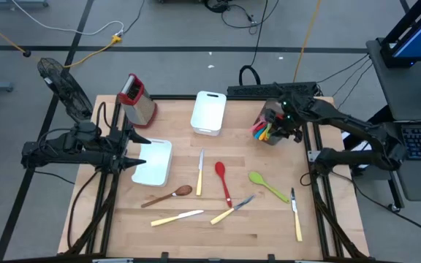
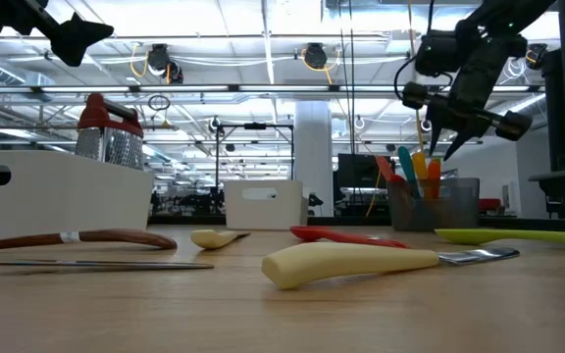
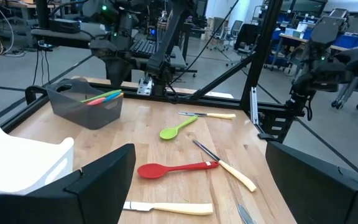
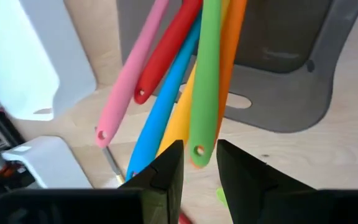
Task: Pick & Place Kitchen Items
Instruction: Put the light green serving spoon into the top white bin
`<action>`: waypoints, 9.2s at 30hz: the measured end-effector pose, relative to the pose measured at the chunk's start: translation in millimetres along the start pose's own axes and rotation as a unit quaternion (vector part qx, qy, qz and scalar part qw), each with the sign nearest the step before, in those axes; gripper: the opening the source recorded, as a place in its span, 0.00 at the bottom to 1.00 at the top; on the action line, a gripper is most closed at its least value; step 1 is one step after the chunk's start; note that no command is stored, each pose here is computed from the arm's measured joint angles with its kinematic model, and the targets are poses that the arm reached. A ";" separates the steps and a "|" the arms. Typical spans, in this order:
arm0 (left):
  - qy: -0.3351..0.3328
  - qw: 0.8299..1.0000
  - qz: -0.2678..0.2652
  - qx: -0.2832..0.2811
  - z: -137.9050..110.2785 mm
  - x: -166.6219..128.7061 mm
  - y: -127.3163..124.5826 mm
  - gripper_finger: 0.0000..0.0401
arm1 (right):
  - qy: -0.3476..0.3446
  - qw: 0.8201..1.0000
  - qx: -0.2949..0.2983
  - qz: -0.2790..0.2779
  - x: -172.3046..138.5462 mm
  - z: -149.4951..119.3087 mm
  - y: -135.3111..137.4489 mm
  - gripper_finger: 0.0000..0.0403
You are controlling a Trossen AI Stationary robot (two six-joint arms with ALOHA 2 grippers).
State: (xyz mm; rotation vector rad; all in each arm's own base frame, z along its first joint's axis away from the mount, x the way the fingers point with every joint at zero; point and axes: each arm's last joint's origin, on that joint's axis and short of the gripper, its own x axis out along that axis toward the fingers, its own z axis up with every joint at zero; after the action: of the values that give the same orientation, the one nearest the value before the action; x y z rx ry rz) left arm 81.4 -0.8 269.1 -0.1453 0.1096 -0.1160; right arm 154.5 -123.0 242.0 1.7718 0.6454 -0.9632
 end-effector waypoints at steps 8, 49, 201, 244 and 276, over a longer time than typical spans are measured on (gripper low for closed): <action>0.000 1.000 0.000 0.000 0.0 0.0 0.0 0.92 | -0.006 0.996 -0.051 0.073 -24.2 -19.3 -0.2 0.22; -0.009 1.000 -0.001 -0.022 1.8 0.0 -0.2 0.92 | 0.119 0.878 -0.450 0.112 -31.2 -131.1 -18.6 0.22; -0.007 1.000 -0.001 -0.025 1.4 0.1 -0.1 0.92 | 0.148 0.724 -0.633 -0.228 48.2 -196.9 -37.0 0.46; -0.007 1.000 -0.001 -0.025 1.4 0.1 -0.2 0.92 | 0.162 0.792 -0.543 -0.229 63.6 -195.2 -50.5 0.37; -0.007 1.000 -0.001 -0.025 1.4 0.0 -0.2 0.92 | 0.181 0.803 -0.513 -0.243 95.7 -174.7 -92.3 0.45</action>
State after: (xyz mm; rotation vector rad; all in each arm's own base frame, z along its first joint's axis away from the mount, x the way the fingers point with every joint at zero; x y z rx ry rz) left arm 81.5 -0.8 270.5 -0.1967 0.0977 -0.1139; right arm 190.5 73.5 151.0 0.7858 1.5676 -0.3892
